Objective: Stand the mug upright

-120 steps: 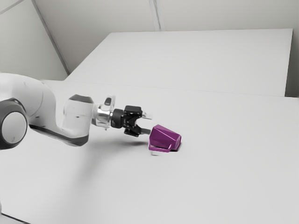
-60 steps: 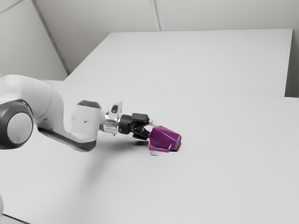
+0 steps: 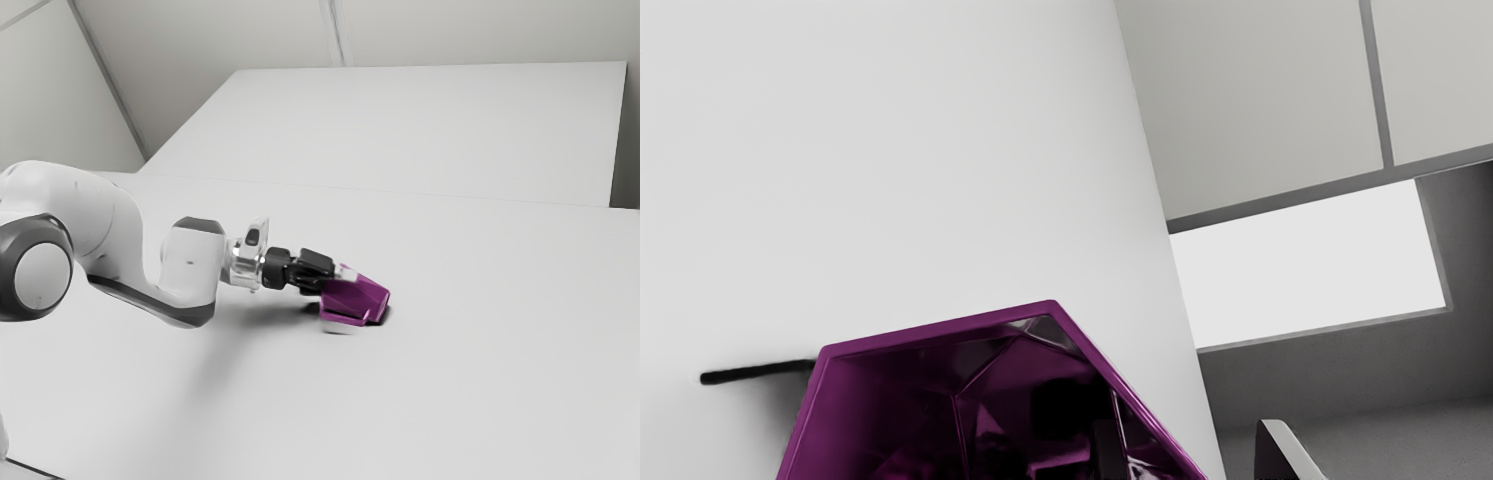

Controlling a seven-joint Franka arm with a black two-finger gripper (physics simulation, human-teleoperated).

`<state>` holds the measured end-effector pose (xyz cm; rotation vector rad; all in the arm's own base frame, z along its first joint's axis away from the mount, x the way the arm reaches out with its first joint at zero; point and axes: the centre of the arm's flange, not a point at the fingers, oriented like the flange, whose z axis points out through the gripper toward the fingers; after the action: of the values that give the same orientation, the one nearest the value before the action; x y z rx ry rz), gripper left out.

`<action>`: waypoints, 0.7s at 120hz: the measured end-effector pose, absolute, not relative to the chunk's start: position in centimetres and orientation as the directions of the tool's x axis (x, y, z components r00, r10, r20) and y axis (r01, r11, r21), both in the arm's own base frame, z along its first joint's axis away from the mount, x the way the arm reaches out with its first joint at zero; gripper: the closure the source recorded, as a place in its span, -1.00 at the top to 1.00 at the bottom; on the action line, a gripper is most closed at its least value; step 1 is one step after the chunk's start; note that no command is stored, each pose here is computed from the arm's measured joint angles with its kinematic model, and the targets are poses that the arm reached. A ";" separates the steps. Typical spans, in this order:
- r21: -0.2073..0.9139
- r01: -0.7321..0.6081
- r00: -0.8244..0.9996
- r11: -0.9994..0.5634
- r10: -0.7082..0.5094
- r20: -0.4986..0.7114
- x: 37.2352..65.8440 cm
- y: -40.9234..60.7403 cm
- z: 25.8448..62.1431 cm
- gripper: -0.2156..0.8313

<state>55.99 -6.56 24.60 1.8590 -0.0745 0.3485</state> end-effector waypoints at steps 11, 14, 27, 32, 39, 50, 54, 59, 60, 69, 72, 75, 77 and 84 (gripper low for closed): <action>0.921 -0.224 0.954 -0.318 0.124 0.274 55.8 -6.6 24.4 -0.65; 0.921 -0.223 0.954 -0.318 0.124 0.273 55.7 -6.5 24.4 -0.69; 0.920 -0.224 0.953 -0.321 0.124 0.275 55.6 -6.6 24.4 -0.79; 0.919 -0.227 0.952 -0.322 0.124 0.279 55.7 -6.5 24.6 -0.81; 0.913 -0.241 0.948 -0.330 0.121 0.294 55.8 -6.5 25.4 -0.83; 0.891 -0.280 0.939 -0.358 0.092 0.332 56.1 -6.3 27.4 -0.84; 0.878 -0.299 0.934 -0.375 0.072 0.349 56.3 -6.2 28.4 -0.84; 0.851 -0.333 0.925 -0.405 0.035 0.379 56.6 -6.0 30.1 -0.85; 0.845 -0.341 0.923 -0.412 0.026 0.385 56.7 -5.9 30.4 -0.85; 0.731 -0.449 0.885 -0.513 -0.142 0.444 57.6 -5.4 34.7 -0.87; 0.669 -0.500 0.861 -0.551 -0.231 0.453 57.9 -5.4 36.5 -0.87; 0.601 -0.547 0.834 -0.582 -0.315 0.453 58.1 -5.4 38.5 -0.88; 0.557 -0.575 0.816 -0.599 -0.366 0.448 58.2 -5.4 39.7 -0.88; 0.398 -0.658 0.752 -0.639 -0.534 0.386 57.9 -6.0 43.3 -0.89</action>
<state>57.89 -6.01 43.33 2.4246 -0.8975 0.3159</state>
